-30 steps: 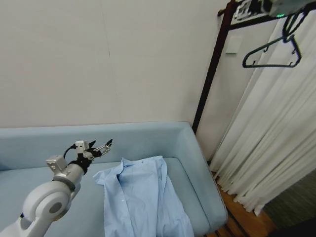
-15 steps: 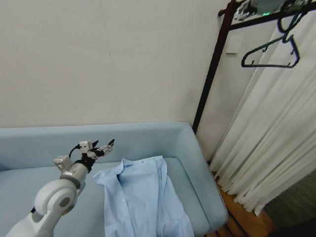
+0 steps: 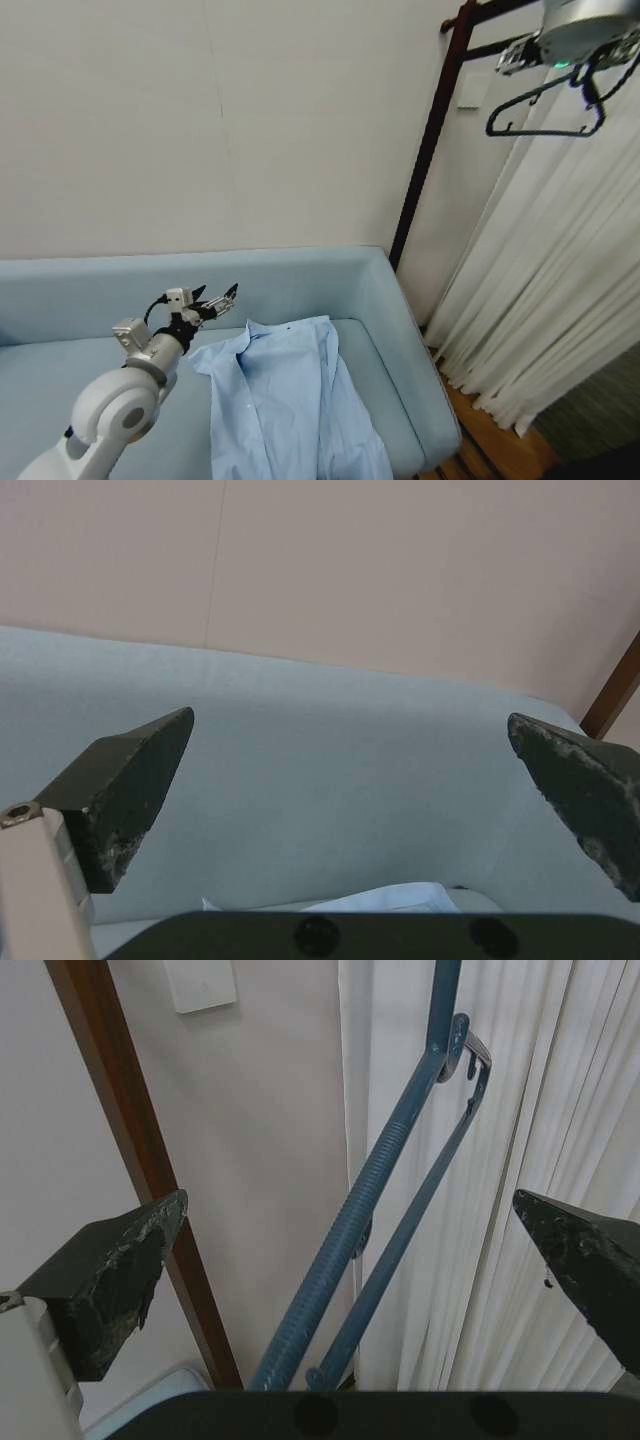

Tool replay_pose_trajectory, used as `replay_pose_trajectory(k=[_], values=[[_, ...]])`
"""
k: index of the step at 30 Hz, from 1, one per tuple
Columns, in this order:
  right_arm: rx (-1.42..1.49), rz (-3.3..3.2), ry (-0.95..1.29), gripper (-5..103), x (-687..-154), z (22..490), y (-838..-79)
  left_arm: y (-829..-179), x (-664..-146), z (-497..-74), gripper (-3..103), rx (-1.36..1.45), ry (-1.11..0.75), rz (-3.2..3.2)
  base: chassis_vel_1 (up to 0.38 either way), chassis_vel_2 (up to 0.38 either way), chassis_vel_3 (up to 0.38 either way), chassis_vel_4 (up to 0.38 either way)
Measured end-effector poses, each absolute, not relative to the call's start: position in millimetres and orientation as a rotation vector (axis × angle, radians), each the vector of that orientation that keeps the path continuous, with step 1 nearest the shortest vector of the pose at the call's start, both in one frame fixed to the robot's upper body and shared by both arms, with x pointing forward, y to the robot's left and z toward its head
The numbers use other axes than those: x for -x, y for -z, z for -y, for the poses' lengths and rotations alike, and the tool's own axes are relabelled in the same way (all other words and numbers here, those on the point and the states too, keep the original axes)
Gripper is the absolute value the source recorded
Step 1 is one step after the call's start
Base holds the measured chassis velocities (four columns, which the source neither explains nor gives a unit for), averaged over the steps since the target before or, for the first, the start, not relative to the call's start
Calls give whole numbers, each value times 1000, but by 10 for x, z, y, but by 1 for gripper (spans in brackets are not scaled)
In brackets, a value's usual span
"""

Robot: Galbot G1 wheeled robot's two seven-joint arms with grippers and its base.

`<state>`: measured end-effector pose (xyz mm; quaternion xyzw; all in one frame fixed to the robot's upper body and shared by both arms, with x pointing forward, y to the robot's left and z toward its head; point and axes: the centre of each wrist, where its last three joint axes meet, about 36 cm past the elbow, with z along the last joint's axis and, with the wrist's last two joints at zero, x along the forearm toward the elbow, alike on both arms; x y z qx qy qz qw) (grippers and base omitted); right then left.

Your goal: Pick up the clothes from the sofa and hang them on the clothes hanger.

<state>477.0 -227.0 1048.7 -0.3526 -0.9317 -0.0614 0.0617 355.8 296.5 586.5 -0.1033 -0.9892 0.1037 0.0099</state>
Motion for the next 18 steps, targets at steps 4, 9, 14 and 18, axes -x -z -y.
replay_pose_trajectory(k=[4, 9, 14, 18], values=[[1094, 2796, 227, 100, -4922, 2311, -10535, -5848, -3565, -2921, 100, 332, -315, 3088, 0, 0, 0, 0], [1117, 2779, 250, 100, -5005, 2358, -10556, -5802, -3579, -2862, 100, 342, -320, 3083, 0, 0, 0, 0], [1131, 2766, 246, 100, -5057, 2393, -10515, -5739, -3602, -2839, 100, 333, -326, 3075, 0, 0, 0, 0], [1145, 2758, 262, 90, -5090, 2442, -10464, -5717, -3612, -2836, 100, 327, -330, 3075, 0, 0, 0, 0]])
